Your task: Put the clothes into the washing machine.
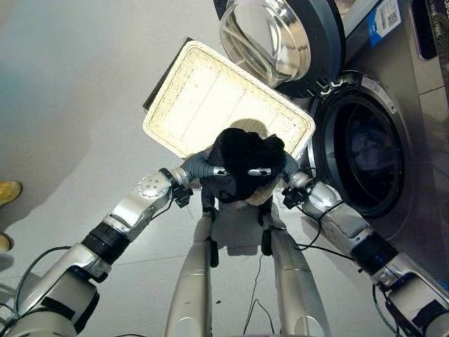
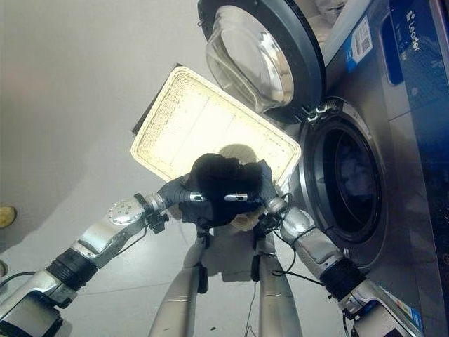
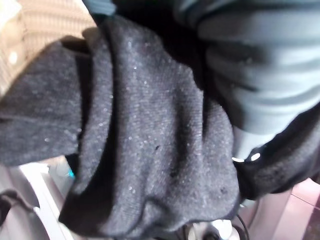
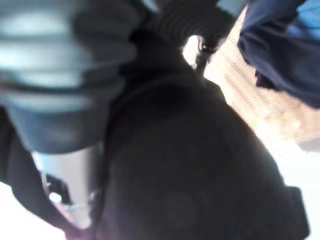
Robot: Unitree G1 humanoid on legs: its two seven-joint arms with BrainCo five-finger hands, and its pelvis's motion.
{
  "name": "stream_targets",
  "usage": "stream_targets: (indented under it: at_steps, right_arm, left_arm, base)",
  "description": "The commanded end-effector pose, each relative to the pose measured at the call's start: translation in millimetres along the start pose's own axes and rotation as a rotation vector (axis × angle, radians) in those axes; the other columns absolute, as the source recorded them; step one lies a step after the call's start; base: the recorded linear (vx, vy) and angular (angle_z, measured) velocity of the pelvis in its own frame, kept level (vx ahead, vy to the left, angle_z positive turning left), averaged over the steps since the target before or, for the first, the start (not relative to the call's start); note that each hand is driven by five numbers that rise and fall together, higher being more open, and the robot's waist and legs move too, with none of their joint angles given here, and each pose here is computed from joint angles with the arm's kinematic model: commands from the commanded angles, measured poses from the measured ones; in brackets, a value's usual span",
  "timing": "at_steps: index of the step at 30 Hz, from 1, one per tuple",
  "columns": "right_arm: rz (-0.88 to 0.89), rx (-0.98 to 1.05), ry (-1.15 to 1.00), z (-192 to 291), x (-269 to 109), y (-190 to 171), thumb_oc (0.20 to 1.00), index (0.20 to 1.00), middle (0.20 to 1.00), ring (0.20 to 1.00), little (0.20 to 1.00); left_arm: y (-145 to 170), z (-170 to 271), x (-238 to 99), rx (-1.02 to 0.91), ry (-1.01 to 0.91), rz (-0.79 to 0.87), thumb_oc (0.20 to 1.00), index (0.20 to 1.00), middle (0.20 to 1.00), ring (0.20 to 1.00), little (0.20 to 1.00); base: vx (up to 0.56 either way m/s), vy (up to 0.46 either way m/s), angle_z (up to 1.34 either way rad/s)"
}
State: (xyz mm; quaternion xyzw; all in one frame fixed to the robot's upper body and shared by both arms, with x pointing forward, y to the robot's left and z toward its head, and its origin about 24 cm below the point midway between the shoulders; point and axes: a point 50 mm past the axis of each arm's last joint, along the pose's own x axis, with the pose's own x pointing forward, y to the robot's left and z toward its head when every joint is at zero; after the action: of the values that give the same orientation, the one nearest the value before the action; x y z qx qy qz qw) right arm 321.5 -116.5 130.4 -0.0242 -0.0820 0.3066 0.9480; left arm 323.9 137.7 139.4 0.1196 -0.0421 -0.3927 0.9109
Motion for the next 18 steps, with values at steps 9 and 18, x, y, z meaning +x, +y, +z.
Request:
stream_targets:
  at_steps: [9,18]
  right_arm:
    - [0.659,0.388,0.324,-28.2,-16.6,58.9,1.0,1.0,1.0,1.0,1.0]
    - [0.833,0.595,0.418,-41.3,-31.5,79.9,1.0,1.0,1.0,1.0,1.0]
  left_arm:
    - [-23.4,42.7,12.0,0.032,-0.222,-0.096,0.2,0.2,0.2,0.2,0.2]
    - [-31.9,41.6,15.5,0.048,-0.24,-0.084,0.2,0.2,0.2,0.2,0.2]
  base:
    - [-0.01,-0.02,0.0]
    - [-0.01,-0.028,0.01]
